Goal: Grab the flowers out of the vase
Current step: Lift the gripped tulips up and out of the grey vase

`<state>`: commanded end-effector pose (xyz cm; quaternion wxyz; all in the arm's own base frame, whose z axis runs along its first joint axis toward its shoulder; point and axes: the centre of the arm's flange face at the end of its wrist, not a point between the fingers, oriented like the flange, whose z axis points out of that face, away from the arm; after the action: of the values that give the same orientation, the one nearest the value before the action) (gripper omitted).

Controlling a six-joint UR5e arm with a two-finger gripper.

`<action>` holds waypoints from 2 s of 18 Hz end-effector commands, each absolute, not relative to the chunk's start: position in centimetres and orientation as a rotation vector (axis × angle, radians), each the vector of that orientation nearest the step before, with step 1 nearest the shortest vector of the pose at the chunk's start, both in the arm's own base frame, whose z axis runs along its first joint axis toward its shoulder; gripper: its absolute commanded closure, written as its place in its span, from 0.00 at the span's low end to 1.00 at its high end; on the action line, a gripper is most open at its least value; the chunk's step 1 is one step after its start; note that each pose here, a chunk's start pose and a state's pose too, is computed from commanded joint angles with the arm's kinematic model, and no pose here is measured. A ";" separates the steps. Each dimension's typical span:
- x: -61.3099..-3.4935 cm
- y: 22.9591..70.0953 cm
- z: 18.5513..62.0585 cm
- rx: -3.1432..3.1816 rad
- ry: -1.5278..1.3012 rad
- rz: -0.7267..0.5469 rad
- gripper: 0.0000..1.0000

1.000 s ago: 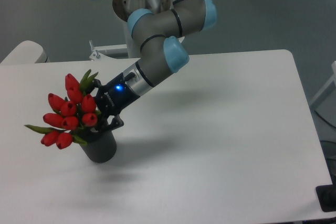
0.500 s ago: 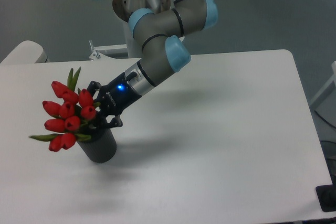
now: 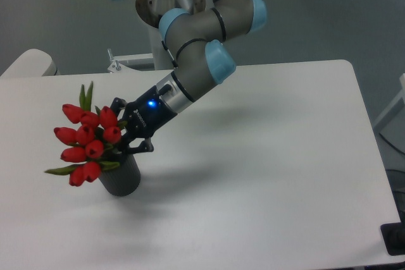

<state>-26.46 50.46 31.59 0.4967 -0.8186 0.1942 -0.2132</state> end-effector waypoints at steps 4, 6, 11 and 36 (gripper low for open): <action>-26.3 50.3 32.7 -1.965 0.459 -0.517 0.72; -26.3 50.1 33.4 -1.956 0.442 -0.521 0.73; -27.6 49.6 36.6 -1.889 0.376 -0.534 0.73; -32.2 47.7 49.0 -1.872 0.220 -0.431 0.77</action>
<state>-32.20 47.74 49.03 0.5678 -0.7970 0.0936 -0.1834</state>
